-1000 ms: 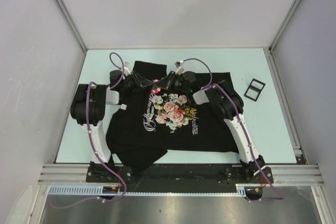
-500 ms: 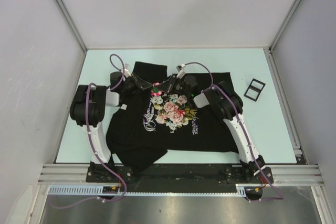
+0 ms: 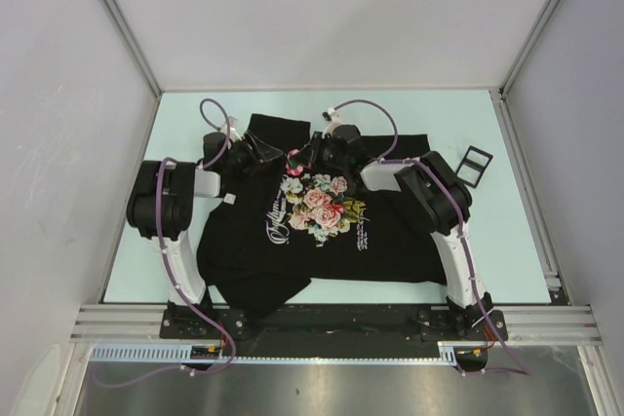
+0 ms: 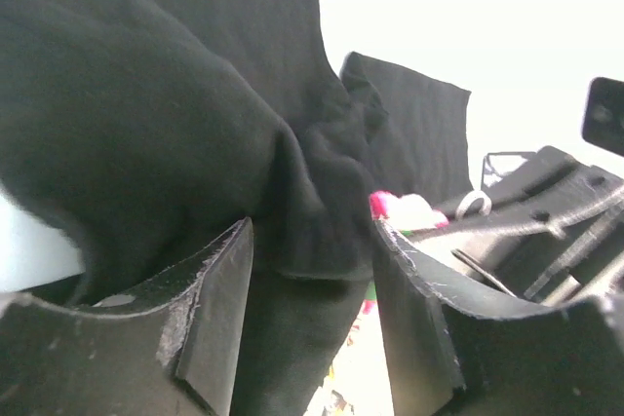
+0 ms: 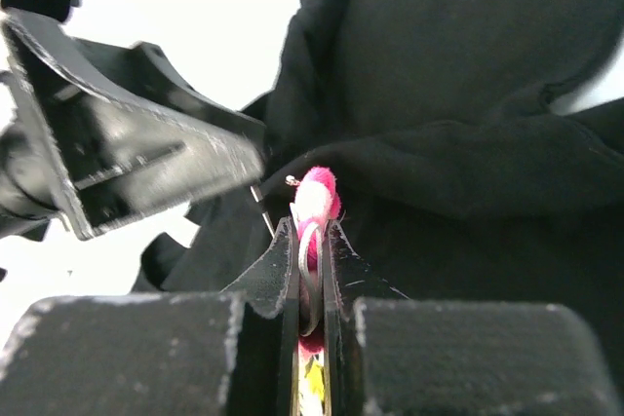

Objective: Remove the brooch from the garment

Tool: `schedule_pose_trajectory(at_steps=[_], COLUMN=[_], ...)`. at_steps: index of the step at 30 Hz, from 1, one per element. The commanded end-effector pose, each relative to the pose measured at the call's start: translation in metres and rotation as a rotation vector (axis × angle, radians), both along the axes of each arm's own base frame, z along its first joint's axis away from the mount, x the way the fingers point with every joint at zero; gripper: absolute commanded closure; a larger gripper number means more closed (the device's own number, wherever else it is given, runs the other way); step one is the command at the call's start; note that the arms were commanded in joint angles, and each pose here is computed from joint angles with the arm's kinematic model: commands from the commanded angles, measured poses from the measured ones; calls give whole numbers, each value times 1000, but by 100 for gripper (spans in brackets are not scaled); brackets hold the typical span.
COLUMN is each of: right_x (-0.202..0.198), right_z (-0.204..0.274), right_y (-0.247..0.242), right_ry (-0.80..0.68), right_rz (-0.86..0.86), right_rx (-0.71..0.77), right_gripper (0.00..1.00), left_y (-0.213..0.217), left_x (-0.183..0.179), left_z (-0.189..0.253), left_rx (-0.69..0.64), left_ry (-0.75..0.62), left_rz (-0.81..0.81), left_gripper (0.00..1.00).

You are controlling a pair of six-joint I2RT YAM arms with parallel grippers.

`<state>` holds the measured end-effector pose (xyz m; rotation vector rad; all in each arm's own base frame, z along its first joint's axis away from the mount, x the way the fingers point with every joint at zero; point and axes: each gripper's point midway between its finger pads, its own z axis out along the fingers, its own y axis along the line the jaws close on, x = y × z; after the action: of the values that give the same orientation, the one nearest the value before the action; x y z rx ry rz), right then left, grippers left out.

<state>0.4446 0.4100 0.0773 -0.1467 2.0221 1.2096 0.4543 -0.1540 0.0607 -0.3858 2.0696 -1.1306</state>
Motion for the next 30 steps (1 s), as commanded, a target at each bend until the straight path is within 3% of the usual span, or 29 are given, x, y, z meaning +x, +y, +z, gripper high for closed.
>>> schedule_pose_trajectory(at_steps=[1, 6, 11, 19, 21, 30], right_x=[8, 9, 10, 11, 12, 14], right_z=[28, 36, 45, 36, 34, 25], right_y=[-17, -31, -34, -32, -30, -33], right_ry=[-85, -95, -109, -78, -82, -71], right_rz=[-62, -98, -77, -61, -60, -89], right_rx=[-126, -196, -183, -237, -265, -359], right_gripper=[100, 100, 100, 100, 100, 100], left_y=[18, 28, 36, 61, 70, 117], left_x=[13, 17, 22, 40, 43, 80], left_z=[30, 26, -13, -40, -46, -38], left_rx=[110, 171, 200, 242, 247, 215], left_ry=[-116, -95, 66, 228, 286, 322], left_rz=[66, 112, 154, 296, 344, 508], left_gripper=[43, 42, 43, 43, 49, 49])
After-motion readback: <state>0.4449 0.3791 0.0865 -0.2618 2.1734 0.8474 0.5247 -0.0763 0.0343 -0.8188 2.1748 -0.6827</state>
